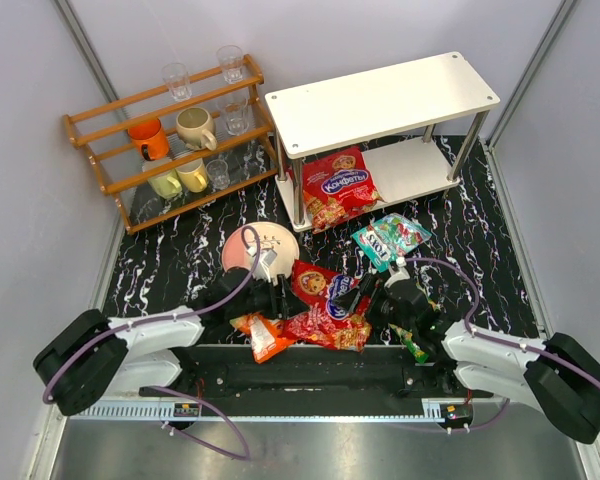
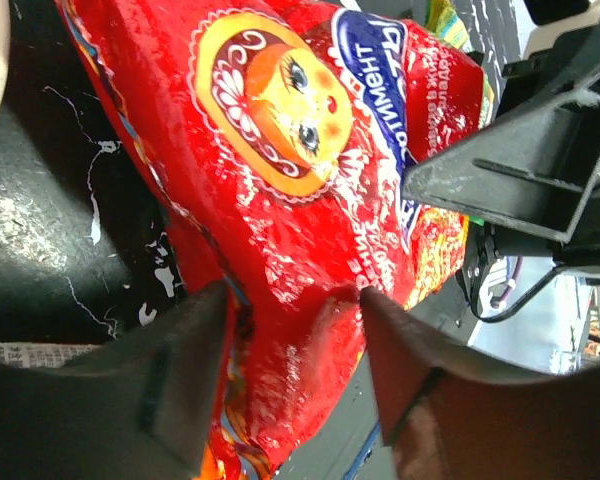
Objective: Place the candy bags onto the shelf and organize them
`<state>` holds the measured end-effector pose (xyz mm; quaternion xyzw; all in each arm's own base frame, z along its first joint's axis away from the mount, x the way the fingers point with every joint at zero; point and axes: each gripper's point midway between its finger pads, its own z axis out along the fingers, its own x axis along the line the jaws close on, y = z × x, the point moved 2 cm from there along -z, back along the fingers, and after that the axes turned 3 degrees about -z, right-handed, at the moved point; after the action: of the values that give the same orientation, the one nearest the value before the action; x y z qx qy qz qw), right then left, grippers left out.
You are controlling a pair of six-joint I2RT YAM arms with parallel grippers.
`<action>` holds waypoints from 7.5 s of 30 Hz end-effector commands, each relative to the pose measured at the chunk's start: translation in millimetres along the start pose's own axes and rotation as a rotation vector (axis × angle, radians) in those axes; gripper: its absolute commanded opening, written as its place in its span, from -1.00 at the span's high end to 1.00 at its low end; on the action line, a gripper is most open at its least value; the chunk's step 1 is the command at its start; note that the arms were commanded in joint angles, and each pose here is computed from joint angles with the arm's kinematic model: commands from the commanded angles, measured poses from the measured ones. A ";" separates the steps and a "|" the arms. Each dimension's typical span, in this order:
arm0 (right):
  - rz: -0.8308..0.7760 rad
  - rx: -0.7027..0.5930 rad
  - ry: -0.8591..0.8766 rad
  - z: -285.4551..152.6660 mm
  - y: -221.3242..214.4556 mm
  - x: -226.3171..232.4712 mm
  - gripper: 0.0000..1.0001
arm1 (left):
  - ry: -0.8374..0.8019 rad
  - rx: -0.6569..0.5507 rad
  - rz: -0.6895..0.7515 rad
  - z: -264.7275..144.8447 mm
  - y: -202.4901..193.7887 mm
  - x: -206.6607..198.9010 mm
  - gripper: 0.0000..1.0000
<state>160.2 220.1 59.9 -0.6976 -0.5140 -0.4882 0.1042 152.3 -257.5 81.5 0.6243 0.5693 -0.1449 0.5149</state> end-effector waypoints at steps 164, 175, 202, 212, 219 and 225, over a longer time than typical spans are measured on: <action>-0.167 -1.029 0.140 -8.3 420.8 48.9 -0.97 | 0.046 -0.257 0.297 -109.2 93.3 -123.2 -0.96; -0.250 -0.999 0.023 -39.9 388.5 43.0 -0.99 | 0.037 -0.245 0.286 -107.9 91.3 -124.6 -0.96; -0.153 -0.879 0.060 15.6 398.4 8.5 -0.66 | 0.039 -0.237 0.280 -103.9 89.8 -122.9 -0.97; -0.128 -0.840 -0.062 3.5 370.9 -12.7 -0.91 | 0.032 -0.229 0.265 -102.8 86.8 -121.9 -0.97; -0.100 -0.812 -0.170 -12.3 344.9 -31.5 -0.94 | 0.028 -0.222 0.259 -102.8 84.5 -121.1 -0.97; -0.124 -0.829 -0.205 -41.0 323.9 -25.9 -0.96 | 0.028 -0.222 0.258 -102.0 84.0 -120.4 -0.97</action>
<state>419.6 41.5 161.4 -0.6989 -0.3246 -0.5940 -0.2310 145.4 -223.3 249.3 0.6438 0.5132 0.0036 0.5676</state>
